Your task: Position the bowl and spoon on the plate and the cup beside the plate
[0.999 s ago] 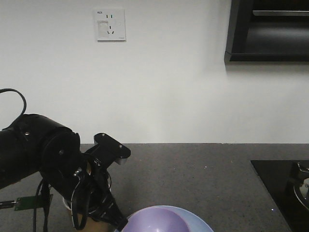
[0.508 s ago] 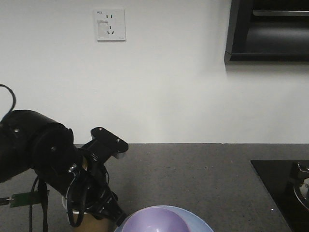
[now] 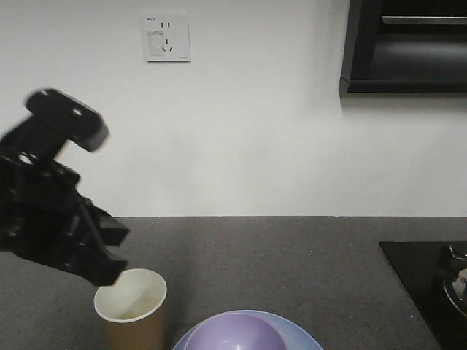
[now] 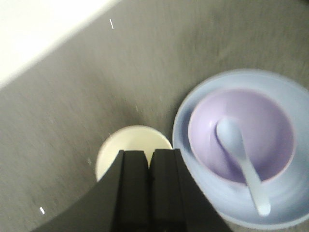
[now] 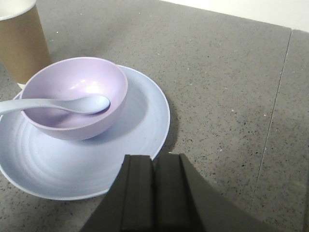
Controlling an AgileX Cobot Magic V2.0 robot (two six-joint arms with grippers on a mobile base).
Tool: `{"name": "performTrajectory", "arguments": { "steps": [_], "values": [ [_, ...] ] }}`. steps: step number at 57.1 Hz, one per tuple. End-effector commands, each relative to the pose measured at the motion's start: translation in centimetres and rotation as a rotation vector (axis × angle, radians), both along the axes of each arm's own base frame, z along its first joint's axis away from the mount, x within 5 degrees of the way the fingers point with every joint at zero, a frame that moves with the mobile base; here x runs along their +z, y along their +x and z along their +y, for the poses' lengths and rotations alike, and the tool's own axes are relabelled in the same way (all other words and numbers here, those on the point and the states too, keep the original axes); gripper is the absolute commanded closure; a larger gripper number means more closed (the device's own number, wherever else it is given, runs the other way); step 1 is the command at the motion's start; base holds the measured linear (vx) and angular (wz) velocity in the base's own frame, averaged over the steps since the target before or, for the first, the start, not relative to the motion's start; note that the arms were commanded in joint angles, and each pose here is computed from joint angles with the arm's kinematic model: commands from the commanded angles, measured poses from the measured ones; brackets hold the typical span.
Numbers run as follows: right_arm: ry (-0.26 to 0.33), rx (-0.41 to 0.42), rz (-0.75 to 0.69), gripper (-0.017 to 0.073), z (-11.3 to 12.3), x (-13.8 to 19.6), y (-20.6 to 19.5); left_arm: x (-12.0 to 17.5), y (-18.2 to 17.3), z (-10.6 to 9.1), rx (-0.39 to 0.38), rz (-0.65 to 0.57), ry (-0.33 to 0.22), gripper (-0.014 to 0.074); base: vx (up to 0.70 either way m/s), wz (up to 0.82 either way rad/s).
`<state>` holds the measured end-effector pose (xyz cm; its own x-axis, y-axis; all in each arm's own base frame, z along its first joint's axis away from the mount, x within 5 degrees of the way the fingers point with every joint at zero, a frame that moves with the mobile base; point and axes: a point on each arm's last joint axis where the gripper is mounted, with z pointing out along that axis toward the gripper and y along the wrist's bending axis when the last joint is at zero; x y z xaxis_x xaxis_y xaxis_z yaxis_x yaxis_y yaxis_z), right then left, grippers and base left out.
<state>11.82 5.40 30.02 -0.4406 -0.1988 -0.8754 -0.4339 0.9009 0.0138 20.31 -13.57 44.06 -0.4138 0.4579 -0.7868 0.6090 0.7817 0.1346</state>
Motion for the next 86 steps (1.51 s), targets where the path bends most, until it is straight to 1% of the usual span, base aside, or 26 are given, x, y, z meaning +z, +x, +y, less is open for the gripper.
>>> {"name": "performTrajectory", "arguments": {
  "steps": [1, 3, 7, 12, 14, 18, 20, 24, 29, 35, 38, 46, 74, 80, 83, 86],
  "values": [
    [0.050, -0.010, -0.108, 0.0568, 0.1, 1.7, 0.3, 3.4, -2.9, 1.9, -0.013, -0.207, -0.135, 0.0602, 0.00, 0.00],
    [0.061, -0.010, -0.103, 0.0568, 0.1, 1.7, 0.3, 3.5, -3.9, 2.5, -0.015, -0.231, -0.156, 0.0601, 0.00, 0.00],
    [0.084, -0.011, -0.094, 0.0568, 0.2, 1.7, 0.3, 2.1, -5.4, 3.5, -0.019, -0.234, -0.172, 0.0601, 0.00, 0.00],
    [0.092, -0.007, -0.096, 0.0568, 0.2, 1.8, 0.3, -0.7, -7.2, 4.5, -0.026, -0.216, -0.195, 0.0599, 0.00, 0.00],
    [0.087, -0.003, -0.115, 0.0568, 0.2, 1.9, 0.1, -2.5, -8.1, 4.9, -0.029, -0.202, -0.216, 0.0599, 0.00, 0.00],
    [0.084, 0.009, -0.184, 0.0568, -0.1, 1.8, -0.4, -5.7, -9.6, 5.6, -0.032, -0.177, -0.268, 0.0599, 0.00, 0.00],
    [0.094, 0.007, -0.224, 0.0568, -0.2, 1.6, -0.8, -7.5, -10.4, 6.1, -0.031, -0.167, -0.297, 0.0599, 0.00, 0.00],
    [0.119, -0.009, -0.294, 0.0568, -0.7, 1.0, -1.5, -10.1, -11.5, 6.7, -0.025, -0.162, -0.350, 0.0599, 0.00, 0.00],
    [0.139, -0.032, -0.389, 0.0568, -1.2, 0.4, -2.2, -12.2, -12.5, 7.3, -0.016, -0.187, -0.398, 0.0599, 0.00, 0.00],
    [0.155, -0.047, -0.439, 0.0568, -1.5, -0.1, -2.5, -13.2, -13.0, 7.8, -0.008, -0.242, -0.440, 0.0599, 0.00, 0.00],
    [0.157, -0.048, -0.444, 0.0568, -1.5, -0.1, -2.6, -13.3, -13.2, 8.0, -0.008, -0.253, -0.449, 0.0599, 0.00, 0.00],
    [0.155, -0.046, -0.440, 0.0568, -1.5, -0.1, -2.6, -13.5, -13.3, 8.0, -0.009, -0.237, -0.441, 0.0599, 0.00, 0.00],
    [0.155, -0.046, -0.440, 0.0568, -1.5, -0.1, -2.6, -13.6, -13.2, 8.0, -0.009, -0.235, -0.439, 0.0599, 0.00, 0.00],
    [0.155, -0.046, -0.440, 0.0568, -1.5, -0.1, -2.6, -14.5, -12.8, 8.2, 0.004, -0.306, -0.385, 0.0599, 0.00, 0.00],
    [0.155, -0.046, -0.440, 0.0568, -1.5, -0.1, -2.6, -15.5, -12.8, 8.6, 0.035, -0.349, -0.395, 0.0599, 0.00, 0.00],
    [0.155, -0.046, -0.440, 0.0568, -1.5, -0.1, -2.6, -16.3, -12.8, 9.1, 0.080, -0.428, -0.436, 0.0599, 0.00, 0.00]
  ]
}}
